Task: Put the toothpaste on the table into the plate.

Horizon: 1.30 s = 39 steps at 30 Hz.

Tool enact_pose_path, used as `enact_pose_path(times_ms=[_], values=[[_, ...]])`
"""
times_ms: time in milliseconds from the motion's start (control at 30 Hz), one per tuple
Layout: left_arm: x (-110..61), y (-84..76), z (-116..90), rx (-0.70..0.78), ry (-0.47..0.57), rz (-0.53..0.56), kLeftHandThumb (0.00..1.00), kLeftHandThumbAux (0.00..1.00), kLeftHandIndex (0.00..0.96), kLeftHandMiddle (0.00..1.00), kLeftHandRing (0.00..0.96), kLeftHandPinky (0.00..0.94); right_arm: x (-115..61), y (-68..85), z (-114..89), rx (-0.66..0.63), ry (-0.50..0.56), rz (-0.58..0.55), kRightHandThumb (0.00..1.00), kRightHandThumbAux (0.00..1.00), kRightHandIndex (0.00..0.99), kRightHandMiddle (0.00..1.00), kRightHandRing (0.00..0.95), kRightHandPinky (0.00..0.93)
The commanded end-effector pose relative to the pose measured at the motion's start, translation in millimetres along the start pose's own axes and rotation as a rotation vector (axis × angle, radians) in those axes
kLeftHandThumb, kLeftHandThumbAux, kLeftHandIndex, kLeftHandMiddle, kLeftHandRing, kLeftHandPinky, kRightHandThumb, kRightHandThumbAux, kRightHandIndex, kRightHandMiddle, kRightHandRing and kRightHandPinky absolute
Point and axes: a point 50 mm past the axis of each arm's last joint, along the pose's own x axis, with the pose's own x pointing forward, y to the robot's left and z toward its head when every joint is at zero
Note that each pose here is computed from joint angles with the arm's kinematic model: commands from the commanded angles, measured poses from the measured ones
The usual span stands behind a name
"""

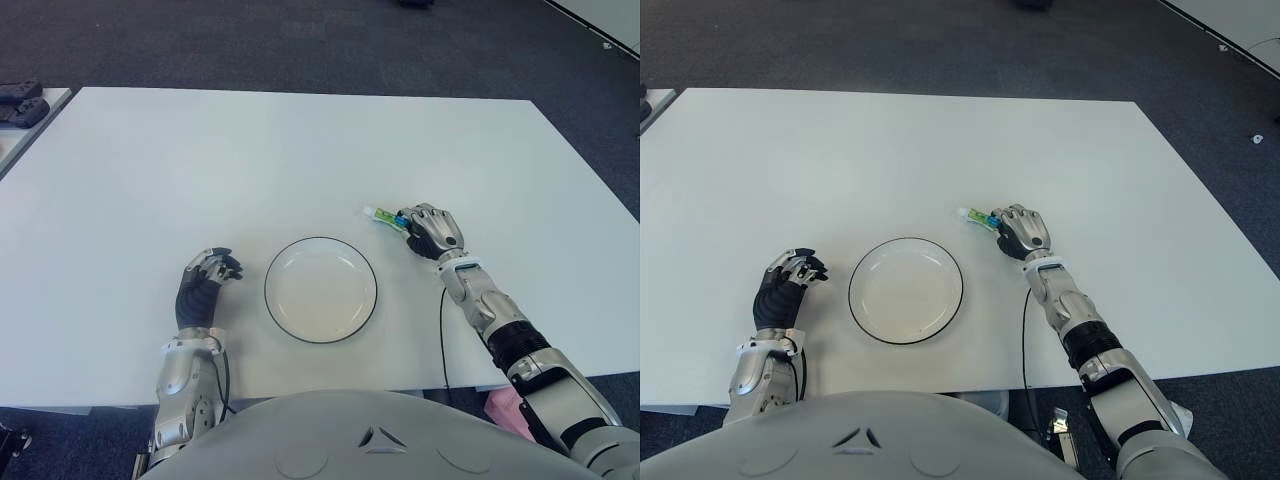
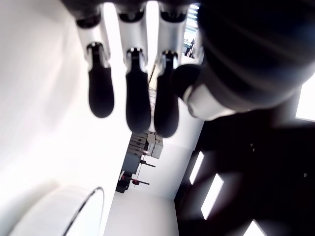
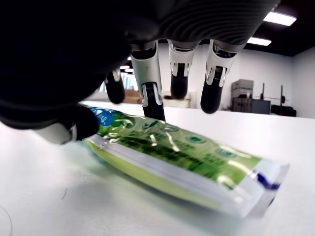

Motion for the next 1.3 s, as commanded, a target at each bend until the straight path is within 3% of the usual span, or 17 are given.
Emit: enact_pose_path(times_ms=[33,100,333,467,667,933,1067,1300], values=[[-4.6,3.0,-8.3,0.002,0.06,0.034,0.714,0.719,0.435,0.539,0.538,0.522,-18.2,32.8,10.1,0.095,-0.024,0.141,0.84,0.644,0.445,0.43,0.482,0.527],[-4.7,2.8,-8.0,0.004,0.063,0.04,0.714,0.719,0.435,0.536,0.54,0.526,-18.2,32.5,9.4,0.124,-0.019,0.132,0.908,0.65,0.46,0.433,0.486,0.532],[-4.7,2.3,-7.4,0.009,0.063,0.038,0.712,0.719,0.434,0.55,0.547,0.532,-18.3,31.5,7.3,0.177,-0.004,0.109,0.953,0.652,0.481,0.443,0.474,0.512],[-4.4,1.8,-7.2,0.008,0.061,0.035,0.711,0.719,0.434,0.556,0.55,0.535,-18.1,30.7,6.9,0.193,-0.005,0.097,0.99,0.66,0.488,0.46,0.471,0.443],[-4.1,0.2,-6.5,0.011,0.054,0.028,0.709,0.719,0.434,0.56,0.557,0.543,-17.1,28.8,6.5,0.2,-0.013,0.077,0.999,0.661,0.511,0.486,0.486,0.403],[-3.8,1.2,-6.7,0.017,0.051,0.023,0.71,0.718,0.435,0.572,0.569,0.551,-15.9,27.0,6.3,0.205,-0.019,0.047,1.0,0.663,0.495,0.481,0.45,0.42],[-3.6,1.7,-7.0,0.011,0.058,0.039,0.713,0.718,0.435,0.577,0.567,0.54,-15.7,26.5,6.4,0.21,-0.024,0.033,0.969,0.653,0.493,0.482,0.443,0.339],[-3.0,2.1,-7.5,0.001,0.071,0.053,0.714,0.717,0.435,0.577,0.561,0.531,-15.4,25.7,6.4,0.217,-0.026,0.016,0.96,0.652,0.484,0.474,0.446,0.34]])
